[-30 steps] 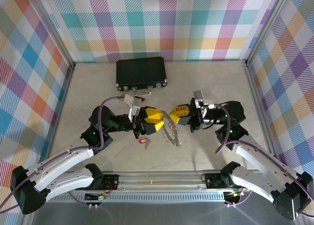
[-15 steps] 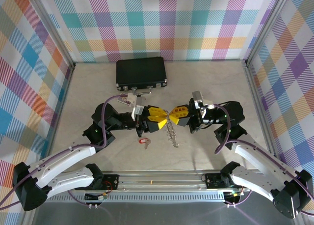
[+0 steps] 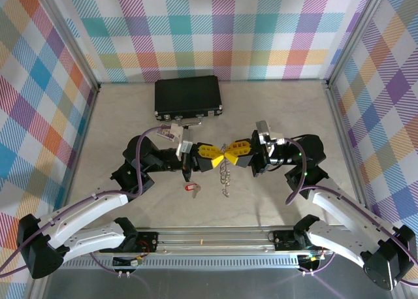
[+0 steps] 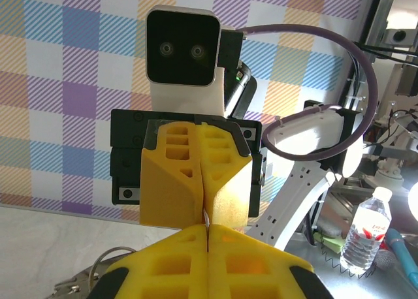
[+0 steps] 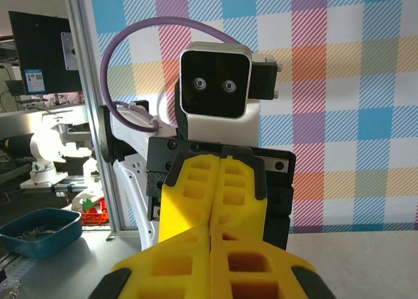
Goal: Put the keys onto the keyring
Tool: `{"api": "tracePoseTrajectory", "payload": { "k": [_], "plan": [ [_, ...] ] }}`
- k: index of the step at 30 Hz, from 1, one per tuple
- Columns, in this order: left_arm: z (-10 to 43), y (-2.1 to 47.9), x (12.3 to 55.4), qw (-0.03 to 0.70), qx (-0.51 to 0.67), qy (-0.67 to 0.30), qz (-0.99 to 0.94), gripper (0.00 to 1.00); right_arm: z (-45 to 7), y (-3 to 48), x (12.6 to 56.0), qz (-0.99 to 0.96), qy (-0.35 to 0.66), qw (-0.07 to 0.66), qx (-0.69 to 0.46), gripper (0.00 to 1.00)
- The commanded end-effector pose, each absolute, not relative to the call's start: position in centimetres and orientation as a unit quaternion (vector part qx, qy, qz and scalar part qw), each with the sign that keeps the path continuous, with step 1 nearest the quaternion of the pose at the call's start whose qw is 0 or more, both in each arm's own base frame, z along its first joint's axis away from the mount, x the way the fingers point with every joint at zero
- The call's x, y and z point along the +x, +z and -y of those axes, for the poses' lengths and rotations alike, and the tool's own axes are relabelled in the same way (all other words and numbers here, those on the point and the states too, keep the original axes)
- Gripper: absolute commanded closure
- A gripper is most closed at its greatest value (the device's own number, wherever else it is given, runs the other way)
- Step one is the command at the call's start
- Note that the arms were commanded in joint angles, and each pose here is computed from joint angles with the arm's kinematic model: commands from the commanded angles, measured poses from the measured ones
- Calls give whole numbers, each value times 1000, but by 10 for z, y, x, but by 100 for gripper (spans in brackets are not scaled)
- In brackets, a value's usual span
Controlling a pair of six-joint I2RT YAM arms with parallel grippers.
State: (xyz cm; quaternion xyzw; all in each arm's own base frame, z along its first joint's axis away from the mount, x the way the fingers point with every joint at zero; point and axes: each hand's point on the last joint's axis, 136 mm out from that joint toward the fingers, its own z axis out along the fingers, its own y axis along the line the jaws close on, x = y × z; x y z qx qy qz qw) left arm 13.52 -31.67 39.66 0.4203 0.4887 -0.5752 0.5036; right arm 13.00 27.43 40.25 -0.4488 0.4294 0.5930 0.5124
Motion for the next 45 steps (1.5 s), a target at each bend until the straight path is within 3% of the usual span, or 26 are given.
{"api": "tracePoseTrajectory", "payload": {
  "k": [1, 8, 12, 21, 30, 45],
  "plan": [
    [316, 406, 128, 509, 430, -575, -474, 100, -271, 418, 126, -400, 590, 538, -450, 100],
    [315, 396, 130, 516, 449, -544, -485, 100, -271, 413, 126, -419, 579, 533, -452, 98],
    [309, 389, 133, 533, 468, -499, -499, 100, -265, 402, 127, -457, 548, 535, -453, 79],
    [303, 383, 135, 543, 494, -454, -505, 100, -257, 389, 126, -511, 502, 524, -462, 61],
    [299, 383, 131, 552, 514, -432, -494, 100, -255, 372, 126, -552, 486, 490, -468, 60],
    [307, 377, 126, 528, 523, -452, -493, 100, -267, 358, 126, -548, 488, 469, -491, 70]
  ]
}}
